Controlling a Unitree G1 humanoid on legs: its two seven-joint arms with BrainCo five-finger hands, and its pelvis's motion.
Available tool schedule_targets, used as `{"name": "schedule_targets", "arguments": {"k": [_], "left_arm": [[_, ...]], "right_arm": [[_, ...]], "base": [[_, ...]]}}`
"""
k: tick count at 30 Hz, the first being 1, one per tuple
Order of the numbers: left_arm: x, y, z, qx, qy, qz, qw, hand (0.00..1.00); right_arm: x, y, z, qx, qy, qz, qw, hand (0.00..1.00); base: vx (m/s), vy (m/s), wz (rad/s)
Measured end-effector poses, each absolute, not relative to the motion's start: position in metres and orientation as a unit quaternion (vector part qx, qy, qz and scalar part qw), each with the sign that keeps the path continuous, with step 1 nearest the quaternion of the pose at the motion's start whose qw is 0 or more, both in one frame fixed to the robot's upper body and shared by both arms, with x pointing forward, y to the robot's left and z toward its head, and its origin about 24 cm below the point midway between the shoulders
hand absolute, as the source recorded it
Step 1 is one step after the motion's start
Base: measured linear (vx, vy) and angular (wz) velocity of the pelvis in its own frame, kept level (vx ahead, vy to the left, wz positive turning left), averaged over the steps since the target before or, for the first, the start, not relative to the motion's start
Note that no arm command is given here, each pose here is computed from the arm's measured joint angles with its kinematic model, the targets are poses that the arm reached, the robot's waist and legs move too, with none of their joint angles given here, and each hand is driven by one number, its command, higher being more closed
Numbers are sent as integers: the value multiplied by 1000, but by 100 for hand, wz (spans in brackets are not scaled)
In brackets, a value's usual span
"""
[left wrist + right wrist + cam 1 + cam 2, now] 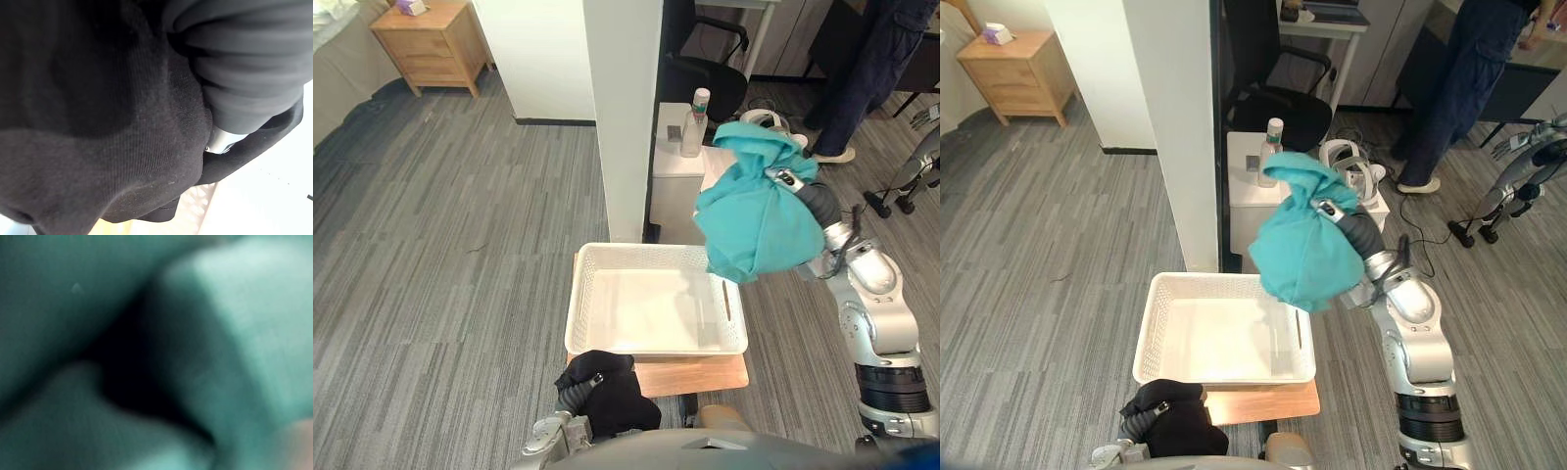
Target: Tidy the bed and pick cloth on bed and put in laundry
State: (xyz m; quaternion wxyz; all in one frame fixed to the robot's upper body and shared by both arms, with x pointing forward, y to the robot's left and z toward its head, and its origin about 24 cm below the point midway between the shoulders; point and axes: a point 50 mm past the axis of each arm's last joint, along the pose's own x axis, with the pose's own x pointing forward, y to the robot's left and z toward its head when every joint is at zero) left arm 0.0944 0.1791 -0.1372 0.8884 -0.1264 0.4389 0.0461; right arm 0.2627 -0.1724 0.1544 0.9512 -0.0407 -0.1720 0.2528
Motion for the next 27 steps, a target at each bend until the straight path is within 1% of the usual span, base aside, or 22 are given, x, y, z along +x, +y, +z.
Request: {"name": "schedule_targets", "arguments": {"k": [3, 13, 16, 21, 25, 27], "left_arm": [[96, 184, -138, -122, 440, 67, 887, 100], [101, 185, -140, -115, 443, 77, 886, 100], [104, 183, -140, -114, 444, 80, 885, 100], [108, 177, -139, -114, 448, 64, 885, 100], [114, 171, -135, -116, 441, 50, 888, 100], [120, 167, -131, -125, 431, 45, 893, 100]], "right_arm": [[263, -161, 153, -36, -168, 279, 945, 100], [261, -125, 143, -23, -140, 353, 925, 100], [257, -100, 125, -3, -103, 394, 913, 100], [256, -67, 81, 18, -12, 413, 911, 100], [252, -41, 51, -12, 49, 413, 909, 100], [258, -33, 50, -35, 52, 409, 910, 100]], "base": [[-82, -62, -5], [-54, -39, -2], [0, 0, 0], [-10, 10, 6], [-41, 23, 15], [-108, 27, 10]]}}
